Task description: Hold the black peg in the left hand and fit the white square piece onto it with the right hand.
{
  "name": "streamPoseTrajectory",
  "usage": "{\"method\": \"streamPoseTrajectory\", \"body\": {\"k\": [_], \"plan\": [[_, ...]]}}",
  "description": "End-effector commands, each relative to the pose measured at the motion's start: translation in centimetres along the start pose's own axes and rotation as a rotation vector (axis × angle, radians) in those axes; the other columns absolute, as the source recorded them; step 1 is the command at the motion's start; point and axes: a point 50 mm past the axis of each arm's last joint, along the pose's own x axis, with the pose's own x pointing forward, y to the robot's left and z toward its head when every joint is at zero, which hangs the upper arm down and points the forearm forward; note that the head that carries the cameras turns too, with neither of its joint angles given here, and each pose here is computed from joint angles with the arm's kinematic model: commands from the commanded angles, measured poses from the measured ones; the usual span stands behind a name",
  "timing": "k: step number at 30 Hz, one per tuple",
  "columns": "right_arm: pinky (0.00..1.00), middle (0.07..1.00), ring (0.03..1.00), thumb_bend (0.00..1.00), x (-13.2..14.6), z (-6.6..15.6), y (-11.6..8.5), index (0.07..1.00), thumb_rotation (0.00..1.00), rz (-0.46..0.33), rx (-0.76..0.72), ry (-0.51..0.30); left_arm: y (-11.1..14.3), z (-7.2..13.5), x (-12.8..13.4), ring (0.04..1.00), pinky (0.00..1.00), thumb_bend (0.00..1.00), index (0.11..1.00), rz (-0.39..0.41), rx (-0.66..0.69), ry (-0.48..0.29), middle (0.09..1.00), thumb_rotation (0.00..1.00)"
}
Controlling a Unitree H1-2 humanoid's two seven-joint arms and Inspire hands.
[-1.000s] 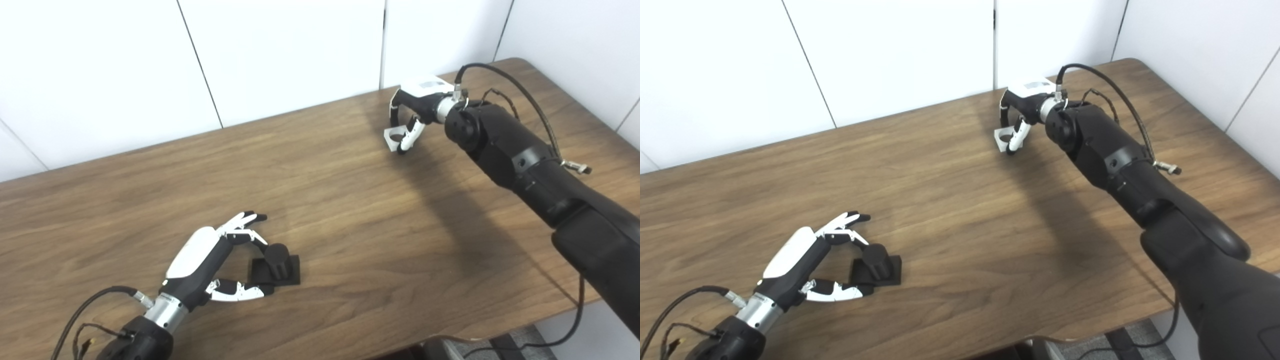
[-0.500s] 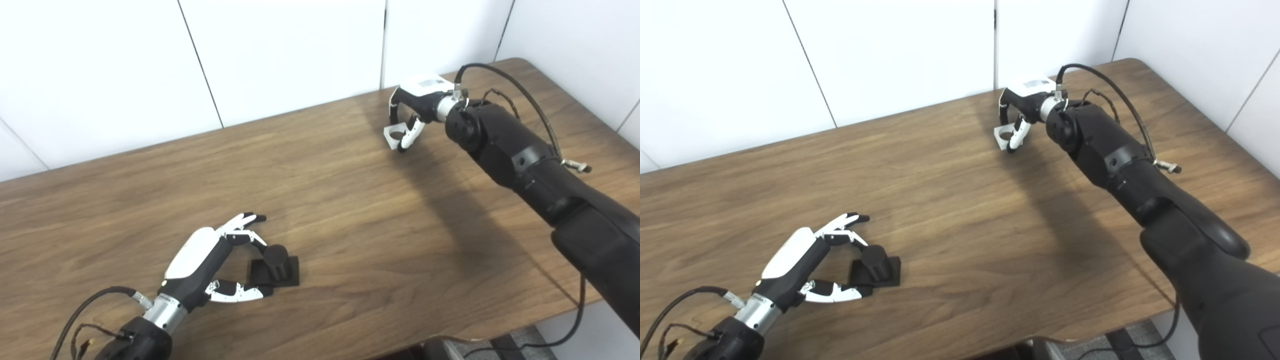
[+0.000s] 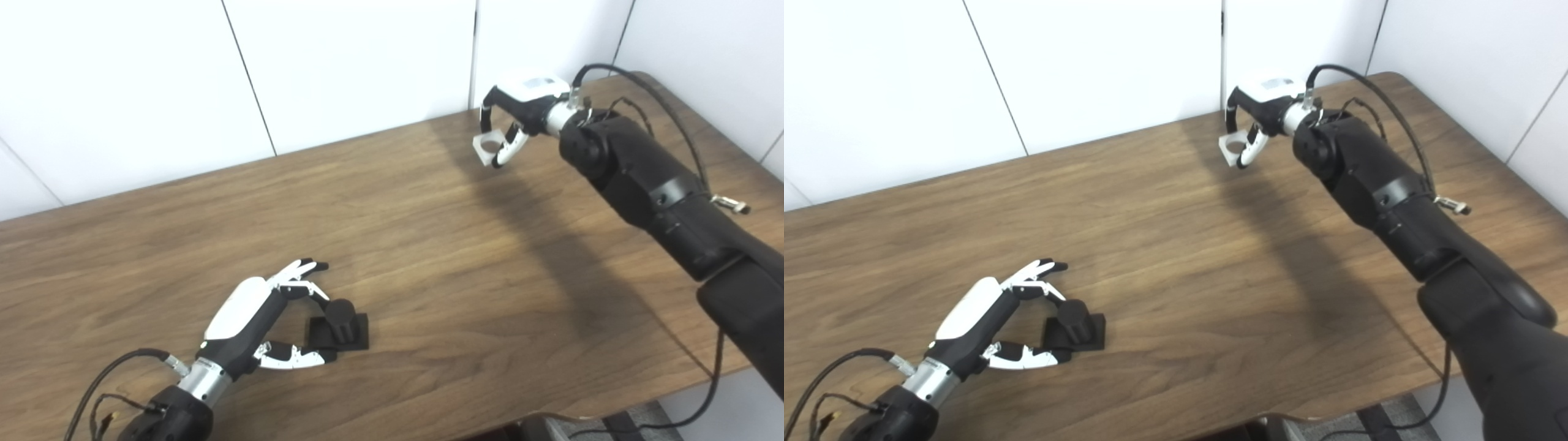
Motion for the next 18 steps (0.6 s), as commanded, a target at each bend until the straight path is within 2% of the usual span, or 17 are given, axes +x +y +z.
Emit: {"method": "streamPoseTrajectory", "body": {"k": [1,5,9,14,18], "plan": [[0.95,0.784,0.868,0.52,-0.1,0.5,-4.6,0.484,0.14,-0.112,-0.028,-0.06,-0.5,-1.0,-0.4,0.96,0.91,0.52,0.495,-0.06,0.044,0.064,0.911,0.08],[0.94,0.788,0.873,0.52,-0.7,1.2,-5.5,0.483,0.14,-0.136,-0.01,-0.105,-0.6,-0.9,-0.3,0.963,0.92,0.52,0.495,-0.062,0.045,0.067,0.912,0.08],[0.93,0.78,0.863,0.52,-1.5,2.3,-6.5,0.482,0.14,-0.163,0.004,-0.186,-0.7,-0.6,-0.1,0.965,0.92,0.52,0.495,-0.064,0.051,0.07,0.914,0.08],[0.93,0.773,0.869,0.52,-2.9,4.5,-7.4,0.481,0.14,-0.187,0.002,-0.297,-0.9,-0.3,0.2,0.967,0.93,0.52,0.495,-0.063,0.041,0.073,0.915,0.08],[0.99,0.78,0.888,0.52,-3.8,6.5,-7.9,0.48,0.14,-0.201,-0.002,-0.383,-0.9,-0.2,0.3,0.965,0.93,0.52,0.495,-0.059,0.034,0.074,0.913,0.08]]}}
